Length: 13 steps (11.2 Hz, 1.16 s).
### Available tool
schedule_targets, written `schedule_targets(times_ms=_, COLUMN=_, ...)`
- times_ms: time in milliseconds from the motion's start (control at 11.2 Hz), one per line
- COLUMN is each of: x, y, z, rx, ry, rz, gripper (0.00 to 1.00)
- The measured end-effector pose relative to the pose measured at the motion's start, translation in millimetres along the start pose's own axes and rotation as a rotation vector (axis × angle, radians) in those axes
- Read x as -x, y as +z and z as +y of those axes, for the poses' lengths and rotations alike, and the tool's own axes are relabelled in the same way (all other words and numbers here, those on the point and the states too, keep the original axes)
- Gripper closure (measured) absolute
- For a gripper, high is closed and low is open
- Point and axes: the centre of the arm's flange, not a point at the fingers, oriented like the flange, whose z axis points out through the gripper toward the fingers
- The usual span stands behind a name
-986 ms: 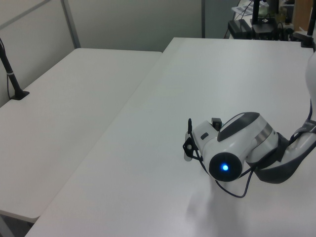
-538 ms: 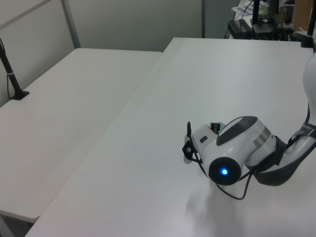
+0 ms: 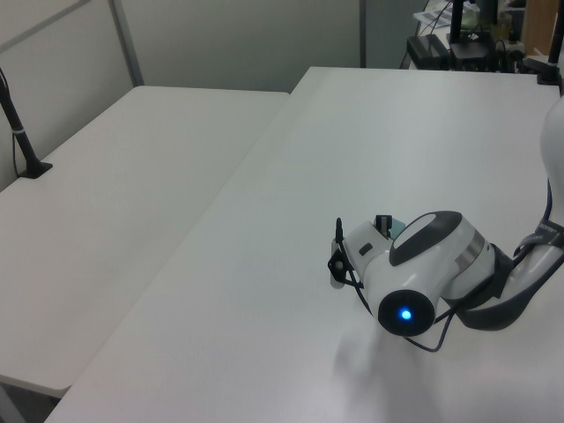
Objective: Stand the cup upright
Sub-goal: 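Insert one gripper finger into the cup rim and close on the wall, then lift the rim and rotate the cup upright, setting its base down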
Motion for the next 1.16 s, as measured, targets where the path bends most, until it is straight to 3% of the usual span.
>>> schedule_targets(times_ms=448, x=6, y=2, z=-3, rx=0.023, ry=-0.017, rz=-0.003, gripper=0.87)
schedule_targets(times_ms=717, x=1, y=-3, z=16, rx=-0.008, ry=0.014, rz=-0.014, gripper=0.92)
schedule_targets(times_ms=896, x=-6, y=-13, z=60, rx=-0.104, ry=0.08, rz=-0.054, gripper=0.93)
schedule_targets(times_ms=1165, x=-20, y=-8, z=156, rx=-0.298, ry=0.218, rz=-0.143, gripper=0.93)
